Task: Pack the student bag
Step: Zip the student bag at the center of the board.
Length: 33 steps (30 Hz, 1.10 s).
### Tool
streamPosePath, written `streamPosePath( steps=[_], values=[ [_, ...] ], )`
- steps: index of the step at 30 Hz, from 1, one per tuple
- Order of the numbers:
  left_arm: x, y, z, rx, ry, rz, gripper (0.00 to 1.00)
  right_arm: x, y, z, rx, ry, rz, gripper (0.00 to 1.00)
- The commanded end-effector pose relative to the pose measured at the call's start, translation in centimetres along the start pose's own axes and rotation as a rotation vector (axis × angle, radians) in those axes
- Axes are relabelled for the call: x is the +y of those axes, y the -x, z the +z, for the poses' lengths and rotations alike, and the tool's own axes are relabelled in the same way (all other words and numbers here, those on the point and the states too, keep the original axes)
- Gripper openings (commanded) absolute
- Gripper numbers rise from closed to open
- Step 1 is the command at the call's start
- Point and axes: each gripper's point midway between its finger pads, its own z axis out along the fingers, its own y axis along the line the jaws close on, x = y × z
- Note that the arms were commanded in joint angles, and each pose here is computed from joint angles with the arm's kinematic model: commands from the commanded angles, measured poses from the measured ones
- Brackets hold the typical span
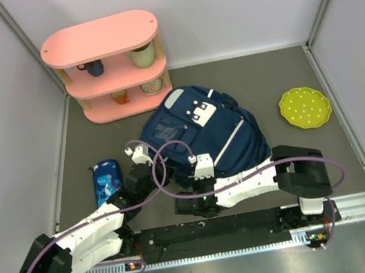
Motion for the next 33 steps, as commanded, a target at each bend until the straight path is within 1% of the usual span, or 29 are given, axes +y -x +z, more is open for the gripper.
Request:
streamPosePath(
  steps=[1,5,9,10,11,13,14,15,17,18,19,20,24,25,29,33],
  values=[
    [-3.6,2.1,-0.3,-0.041,-0.116,0.013,0.00,-0.2,2.1,0.2,-0.056,-0.032,0.035,0.28],
    [-3.7,2.1,-0.4,-0.039,-0.120,0.014,0.00,-0.2,2.5,0.0,-0.064,-0.032,0.055,0.42],
    [-3.9,2.2,-0.4,-0.039,-0.127,0.016,0.00,-0.1,2.5,0.1,-0.072,-0.046,0.101,0.45],
    [-3.8,2.1,-0.5,-0.034,-0.121,0.016,0.00,-0.6,2.4,0.3,-0.075,-0.080,0.083,0.45],
    [-3.8,2.2,-0.5,-0.036,-0.121,0.016,0.00,-0.7,2.5,0.3,-0.083,-0.099,0.130,0.44],
    [-3.8,2.2,-0.6,-0.037,-0.122,0.016,0.00,-0.9,2.9,0.4,-0.111,-0.152,0.125,0.41],
    [-3.8,2.2,-0.6,-0.036,-0.121,0.016,0.00,-2.1,3.0,0.2,-0.121,-0.204,0.101,0.39],
    [-3.8,2.1,-0.7,-0.037,-0.122,0.014,0.00,-2.3,3.3,0.2,-0.135,-0.219,0.095,0.35],
    [-3.9,2.1,-0.7,-0.034,-0.129,0.013,0.00,-2.6,3.4,0.3,-0.146,-0.245,0.085,0.32],
    [-3.9,2.1,-0.7,-0.034,-0.131,0.013,0.00,-2.6,3.4,0.2,-0.145,-0.246,0.083,0.26],
    [-3.9,2.1,-0.8,-0.034,-0.131,0.013,0.00,-2.8,3.2,0.3,-0.143,-0.251,0.082,0.24],
    [-3.8,2.0,-0.8,-0.033,-0.130,0.013,0.00,-2.9,3.3,0.3,-0.146,-0.252,0.087,0.18],
    [-3.8,2.0,-0.8,-0.031,-0.130,0.015,0.00,-3.6,3.4,0.1,-0.148,-0.258,0.093,0.08],
    [-3.8,2.1,-0.8,-0.034,-0.129,0.012,0.00,-3.7,3.4,0.1,-0.150,-0.259,0.093,0.01],
    [-3.6,2.2,-0.7,-0.040,-0.116,0.023,0.00,-4.0,3.5,-0.4,-0.138,-0.252,0.079,0.00],
    [-2.5,2.5,-0.5,-0.052,-0.054,0.042,0.00,-3.6,3.6,-2.2,-0.133,-0.187,0.035,0.00]
  ],
)
